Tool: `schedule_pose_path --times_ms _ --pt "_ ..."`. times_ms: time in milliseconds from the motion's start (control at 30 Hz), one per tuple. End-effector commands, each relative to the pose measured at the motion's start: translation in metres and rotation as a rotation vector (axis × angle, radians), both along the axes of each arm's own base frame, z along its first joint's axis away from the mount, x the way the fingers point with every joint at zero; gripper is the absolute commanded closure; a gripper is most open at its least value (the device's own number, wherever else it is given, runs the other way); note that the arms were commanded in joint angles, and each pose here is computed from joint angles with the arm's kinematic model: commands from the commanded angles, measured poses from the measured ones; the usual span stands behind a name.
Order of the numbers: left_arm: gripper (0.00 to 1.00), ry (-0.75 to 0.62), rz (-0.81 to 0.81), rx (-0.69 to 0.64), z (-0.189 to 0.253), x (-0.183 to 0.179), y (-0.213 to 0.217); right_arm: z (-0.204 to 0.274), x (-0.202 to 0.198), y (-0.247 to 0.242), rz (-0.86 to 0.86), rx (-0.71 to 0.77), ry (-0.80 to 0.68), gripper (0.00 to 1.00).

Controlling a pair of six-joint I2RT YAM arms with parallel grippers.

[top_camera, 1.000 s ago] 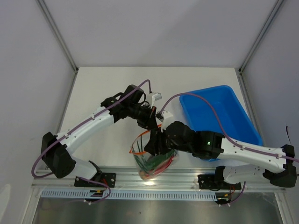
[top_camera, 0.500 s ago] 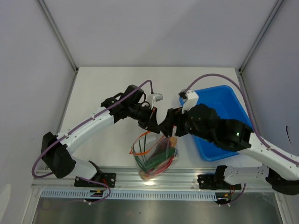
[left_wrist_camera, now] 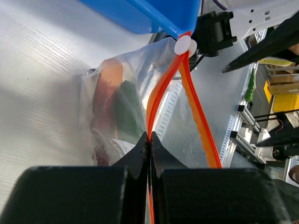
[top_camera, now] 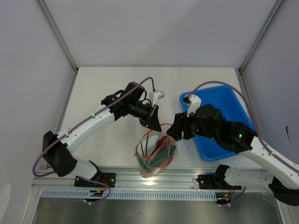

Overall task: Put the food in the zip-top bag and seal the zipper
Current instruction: Adjust the zipper food storage bag at the center of the board.

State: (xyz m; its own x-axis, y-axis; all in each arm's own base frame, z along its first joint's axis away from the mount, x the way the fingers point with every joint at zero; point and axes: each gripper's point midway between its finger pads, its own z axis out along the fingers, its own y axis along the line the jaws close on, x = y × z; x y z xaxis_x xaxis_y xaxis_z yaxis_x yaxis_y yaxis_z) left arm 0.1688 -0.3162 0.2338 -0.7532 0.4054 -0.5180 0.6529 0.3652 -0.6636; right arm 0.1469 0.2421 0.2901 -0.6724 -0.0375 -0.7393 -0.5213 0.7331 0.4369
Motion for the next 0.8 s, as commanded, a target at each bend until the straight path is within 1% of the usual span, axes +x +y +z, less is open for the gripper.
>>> schedule_pose_path --times_ms 0,67,133,233,267,300,367,433,500,600,700,767 --pt "0.99 -0.034 -0.051 -0.085 0.026 0.0 -0.01 0.023 0.009 0.006 0.023 -0.018 -0.091 0.36" --pt "0.99 -0.034 -0.05 -0.08 0.025 0.0 -0.01 0.017 0.014 0.004 0.0 -0.045 -0.085 0.35" --pt "0.99 -0.028 -0.048 -0.07 0.021 -0.001 -0.009 0.011 0.013 0.004 0.005 -0.042 -0.076 0.34" --pt "0.99 -0.02 -0.046 -0.063 0.016 0.0 -0.008 0.009 0.007 0.009 0.044 -0.007 -0.068 0.34" --pt "0.99 -0.017 -0.049 -0.068 0.017 -0.002 -0.009 0.023 -0.014 0.028 0.185 0.084 -0.08 0.37" --pt "0.99 -0.017 -0.049 -0.068 0.017 -0.002 -0.009 0.021 -0.018 0.03 0.2 0.08 -0.076 0.37" --pt "0.99 -0.012 -0.05 -0.068 0.016 -0.002 -0.01 0.029 -0.023 0.041 0.249 0.121 -0.114 0.42" --pt "0.99 -0.016 -0.05 -0.073 0.018 -0.001 -0.01 0.026 -0.027 0.052 0.281 0.111 -0.12 0.5" --pt "0.99 -0.015 -0.049 -0.073 0.019 -0.001 -0.011 0.018 -0.026 0.062 0.301 0.071 -0.114 0.59" --pt "0.99 -0.017 -0.047 -0.074 0.02 -0.001 -0.01 0.016 -0.033 0.075 0.341 0.055 -0.126 0.62" --pt "1.0 -0.005 -0.045 -0.072 0.017 -0.002 -0.01 0.004 -0.034 0.086 0.378 0.035 -0.103 0.64" --pt "0.99 0.001 -0.043 -0.081 0.018 -0.002 -0.011 -0.01 -0.035 0.093 0.395 0.009 -0.077 0.72"
